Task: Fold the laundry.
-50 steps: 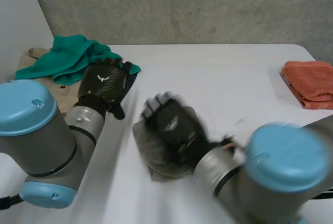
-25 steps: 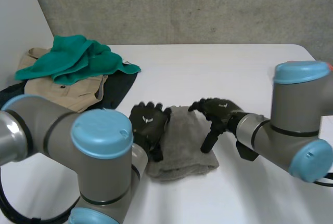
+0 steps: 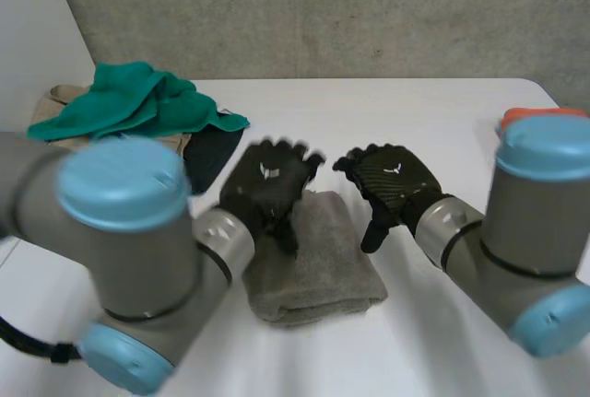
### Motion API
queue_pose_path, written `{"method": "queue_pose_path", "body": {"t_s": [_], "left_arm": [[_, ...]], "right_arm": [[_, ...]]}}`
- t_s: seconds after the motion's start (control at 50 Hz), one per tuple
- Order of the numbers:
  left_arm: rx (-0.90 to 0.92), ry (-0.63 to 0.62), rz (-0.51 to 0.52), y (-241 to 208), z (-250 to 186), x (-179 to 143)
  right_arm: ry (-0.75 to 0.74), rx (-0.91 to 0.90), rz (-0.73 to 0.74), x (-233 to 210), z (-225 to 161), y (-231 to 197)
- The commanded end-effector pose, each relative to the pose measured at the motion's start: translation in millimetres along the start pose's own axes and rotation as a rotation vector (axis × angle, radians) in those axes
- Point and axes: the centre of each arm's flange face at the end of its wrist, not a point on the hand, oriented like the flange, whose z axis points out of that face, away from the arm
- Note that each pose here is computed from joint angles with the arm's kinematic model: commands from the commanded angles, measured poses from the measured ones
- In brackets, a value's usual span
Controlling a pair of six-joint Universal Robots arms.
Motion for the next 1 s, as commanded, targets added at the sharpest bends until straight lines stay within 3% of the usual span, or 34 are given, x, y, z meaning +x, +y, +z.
{"method": "queue_pose_path", "body": {"t_s": [0.02,0.04,0.14,0.26,0.58,1.0], "left_arm": [[0.15,0.203,0.001,-41,-11,-14],[0.151,0.268,0.001,-43,-15,-10],[0.13,0.348,-0.014,-42,-19,-12],[0.141,0.339,-0.014,-47,-21,-17],[0.14,0.337,-0.021,-46,-22,-17],[0.145,0.331,-0.02,-48,-22,-19]], "right_arm": [[-0.089,0.05,-0.115,-41,-36,27],[-0.102,0.044,-0.133,-46,-38,31],[-0.142,0.023,-0.206,-62,-45,53],[-0.144,0.011,-0.224,-68,-28,76],[-0.12,0.074,-0.234,-67,12,81],[-0.064,0.116,-0.227,-48,33,67]]}}
